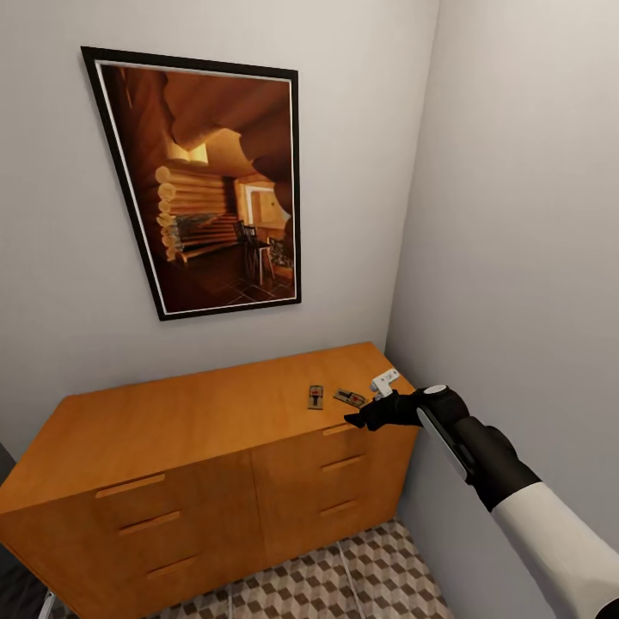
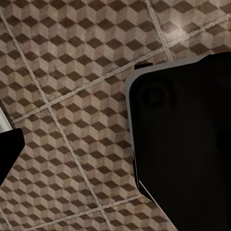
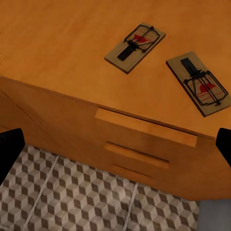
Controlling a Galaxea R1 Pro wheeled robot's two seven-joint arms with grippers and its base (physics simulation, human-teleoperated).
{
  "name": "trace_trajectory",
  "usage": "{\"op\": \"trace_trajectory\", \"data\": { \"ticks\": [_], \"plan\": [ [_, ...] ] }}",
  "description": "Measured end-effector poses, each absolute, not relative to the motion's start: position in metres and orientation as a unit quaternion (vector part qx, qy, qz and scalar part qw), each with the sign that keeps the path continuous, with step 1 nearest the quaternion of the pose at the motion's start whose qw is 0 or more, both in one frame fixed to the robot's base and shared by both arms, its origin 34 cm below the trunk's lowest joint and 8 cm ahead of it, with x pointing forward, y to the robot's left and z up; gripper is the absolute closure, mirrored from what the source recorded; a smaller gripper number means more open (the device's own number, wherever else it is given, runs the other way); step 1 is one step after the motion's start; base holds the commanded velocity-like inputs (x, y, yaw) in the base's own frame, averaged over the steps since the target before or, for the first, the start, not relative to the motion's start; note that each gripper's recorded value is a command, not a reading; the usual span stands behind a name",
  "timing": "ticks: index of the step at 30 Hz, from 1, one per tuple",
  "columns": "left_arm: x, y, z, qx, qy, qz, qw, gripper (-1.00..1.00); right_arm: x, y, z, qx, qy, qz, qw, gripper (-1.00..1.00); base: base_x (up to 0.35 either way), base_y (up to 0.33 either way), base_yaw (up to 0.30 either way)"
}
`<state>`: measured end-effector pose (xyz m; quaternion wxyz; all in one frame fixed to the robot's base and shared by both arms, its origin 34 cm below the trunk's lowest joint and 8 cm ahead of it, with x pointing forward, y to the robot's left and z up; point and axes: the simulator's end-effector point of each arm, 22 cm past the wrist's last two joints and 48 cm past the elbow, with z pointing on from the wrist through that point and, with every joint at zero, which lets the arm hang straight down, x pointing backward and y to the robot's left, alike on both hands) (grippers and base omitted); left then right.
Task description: Take the four mousetraps from the cabinet in the bathroom and place them on the bathroom floor. Make sure all four end up on the same floor surface, and ensure that at least two of them are either under or directly next to the same bathroom sink.
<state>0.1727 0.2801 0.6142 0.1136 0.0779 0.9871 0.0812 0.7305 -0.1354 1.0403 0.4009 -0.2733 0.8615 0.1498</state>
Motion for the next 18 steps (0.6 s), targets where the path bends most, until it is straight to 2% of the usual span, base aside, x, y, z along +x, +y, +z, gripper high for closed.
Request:
{"op": "trace_trajectory", "data": {
  "ticks": [18],
  "plan": [
    [0.151,0.280,0.614,0.079,0.989,0.080,0.100,-1.00,0.730,-0.138,1.034,-0.270,0.866,0.149,0.394,-1.00,0.000,0.000,0.000]
  ]
}}
